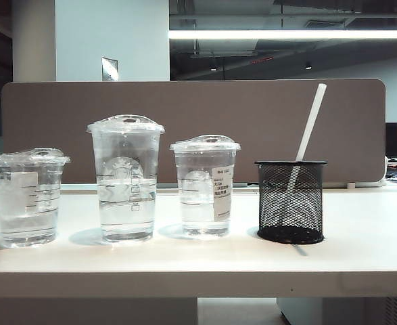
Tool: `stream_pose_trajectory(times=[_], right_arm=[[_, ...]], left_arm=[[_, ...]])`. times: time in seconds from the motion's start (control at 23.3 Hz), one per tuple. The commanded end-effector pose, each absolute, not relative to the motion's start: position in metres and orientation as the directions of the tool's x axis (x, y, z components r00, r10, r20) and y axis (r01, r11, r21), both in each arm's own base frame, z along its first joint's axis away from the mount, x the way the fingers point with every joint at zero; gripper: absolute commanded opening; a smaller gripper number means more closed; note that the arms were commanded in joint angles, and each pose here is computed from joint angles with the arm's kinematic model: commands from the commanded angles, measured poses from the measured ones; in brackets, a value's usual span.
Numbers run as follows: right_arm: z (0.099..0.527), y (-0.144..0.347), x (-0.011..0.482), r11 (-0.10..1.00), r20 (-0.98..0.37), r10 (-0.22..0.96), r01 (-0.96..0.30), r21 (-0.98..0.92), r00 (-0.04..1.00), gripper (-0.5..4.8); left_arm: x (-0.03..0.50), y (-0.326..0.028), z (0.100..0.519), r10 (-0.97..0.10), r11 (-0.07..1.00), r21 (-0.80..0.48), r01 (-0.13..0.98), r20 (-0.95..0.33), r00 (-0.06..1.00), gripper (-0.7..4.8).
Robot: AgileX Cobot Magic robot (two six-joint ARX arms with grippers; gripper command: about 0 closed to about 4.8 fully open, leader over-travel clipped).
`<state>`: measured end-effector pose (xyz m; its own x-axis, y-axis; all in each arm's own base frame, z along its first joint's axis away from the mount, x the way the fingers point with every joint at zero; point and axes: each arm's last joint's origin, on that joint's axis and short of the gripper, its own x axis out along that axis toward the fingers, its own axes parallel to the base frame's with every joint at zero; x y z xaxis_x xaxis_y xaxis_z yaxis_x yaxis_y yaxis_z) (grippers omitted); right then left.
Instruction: Pick up the straw and insert it into the small coffee cup.
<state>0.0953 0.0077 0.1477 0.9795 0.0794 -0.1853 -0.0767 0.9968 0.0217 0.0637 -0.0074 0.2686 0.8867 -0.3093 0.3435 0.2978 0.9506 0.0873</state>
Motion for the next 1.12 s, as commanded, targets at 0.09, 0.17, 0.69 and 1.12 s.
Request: stream_pose_trajectory(times=[0.09,0.17,0.69,1.12], right_arm=[[0.147,0.008,0.096,0.997,-0.179,0.08,-0.078,0.022,0.981,0.0],[0.147,0.008,0.096,0.997,-0.179,0.079,-0.077,0.022,0.981,0.0],[0.147,0.008,0.096,0.997,-0.18,0.08,-0.077,0.022,0.98,0.0],[0.147,0.008,0.096,0.997,-0.18,0.079,-0.076,0.022,0.981,0.0]], left_arm=[[0.012,-0.014,0.33,-0.474,0.88,0.147,0.451,0.316,0.822,-0.05],[-0.024,-0.016,0.354,-0.483,0.875,0.132,0.465,0.284,0.828,-0.05],[-0.144,-0.023,0.348,-0.54,0.841,-0.122,0.527,-0.115,0.834,-0.05],[-0.143,-0.018,0.346,-0.375,0.927,-0.073,0.369,-0.123,0.919,-0.05]])
